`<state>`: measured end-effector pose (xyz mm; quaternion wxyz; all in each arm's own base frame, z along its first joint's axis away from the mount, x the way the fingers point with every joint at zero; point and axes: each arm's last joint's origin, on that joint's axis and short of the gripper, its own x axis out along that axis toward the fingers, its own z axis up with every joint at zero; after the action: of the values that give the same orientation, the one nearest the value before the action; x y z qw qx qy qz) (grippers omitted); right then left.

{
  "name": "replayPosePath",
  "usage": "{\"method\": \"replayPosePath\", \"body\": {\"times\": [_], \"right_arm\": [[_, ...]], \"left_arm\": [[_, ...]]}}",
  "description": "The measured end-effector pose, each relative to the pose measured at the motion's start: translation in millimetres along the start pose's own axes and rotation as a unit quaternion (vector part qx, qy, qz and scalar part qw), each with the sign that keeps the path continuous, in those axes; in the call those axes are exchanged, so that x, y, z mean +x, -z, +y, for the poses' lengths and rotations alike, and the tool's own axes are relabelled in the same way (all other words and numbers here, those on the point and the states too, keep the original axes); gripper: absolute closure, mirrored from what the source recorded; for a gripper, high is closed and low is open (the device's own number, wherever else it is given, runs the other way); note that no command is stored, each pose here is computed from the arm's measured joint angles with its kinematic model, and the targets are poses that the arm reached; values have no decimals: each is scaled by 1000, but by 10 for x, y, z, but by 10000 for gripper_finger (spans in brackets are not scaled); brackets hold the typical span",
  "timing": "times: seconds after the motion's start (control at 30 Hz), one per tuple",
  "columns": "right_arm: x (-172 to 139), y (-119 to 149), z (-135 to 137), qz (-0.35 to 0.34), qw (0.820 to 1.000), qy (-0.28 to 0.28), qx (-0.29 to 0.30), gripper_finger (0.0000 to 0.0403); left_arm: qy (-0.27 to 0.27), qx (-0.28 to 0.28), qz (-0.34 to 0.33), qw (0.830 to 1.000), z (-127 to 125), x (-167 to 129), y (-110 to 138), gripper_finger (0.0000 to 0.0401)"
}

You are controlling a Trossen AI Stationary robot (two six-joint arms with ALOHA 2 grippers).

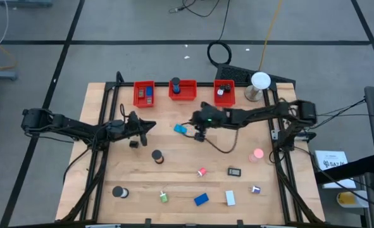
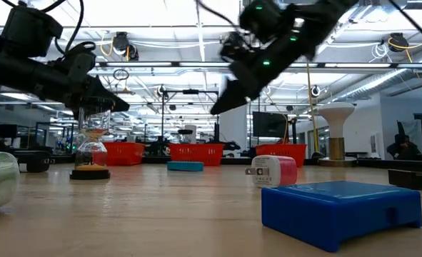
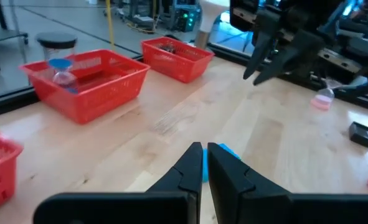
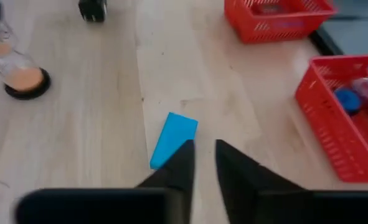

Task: Pick & Place Office items
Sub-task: Put the top blue timer into the left orange basket

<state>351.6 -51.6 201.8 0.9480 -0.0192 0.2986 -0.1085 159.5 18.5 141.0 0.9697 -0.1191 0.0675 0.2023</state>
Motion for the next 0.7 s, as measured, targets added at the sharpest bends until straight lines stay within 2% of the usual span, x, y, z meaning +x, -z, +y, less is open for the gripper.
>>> {"method": "replayPosePath", "body": {"times": [0.1,0.23,0.47,0.57,0.7], "right_arm": [[-182,181,-10,-33,999,1,4,396],[-401,380,-33,-79,997,5,11,387],[-637,639,-86,-125,992,14,13,399],[-694,709,-87,-135,991,15,13,397],[-733,745,-87,-135,991,15,9,402]], "left_arm": [[14,7,8,1000,-49,50,-77,377],[28,33,70,997,-145,160,-217,378],[44,97,176,979,-300,321,-557,378],[65,95,185,976,-336,447,-707,378],[66,96,218,969,-310,672,-809,374]]}}
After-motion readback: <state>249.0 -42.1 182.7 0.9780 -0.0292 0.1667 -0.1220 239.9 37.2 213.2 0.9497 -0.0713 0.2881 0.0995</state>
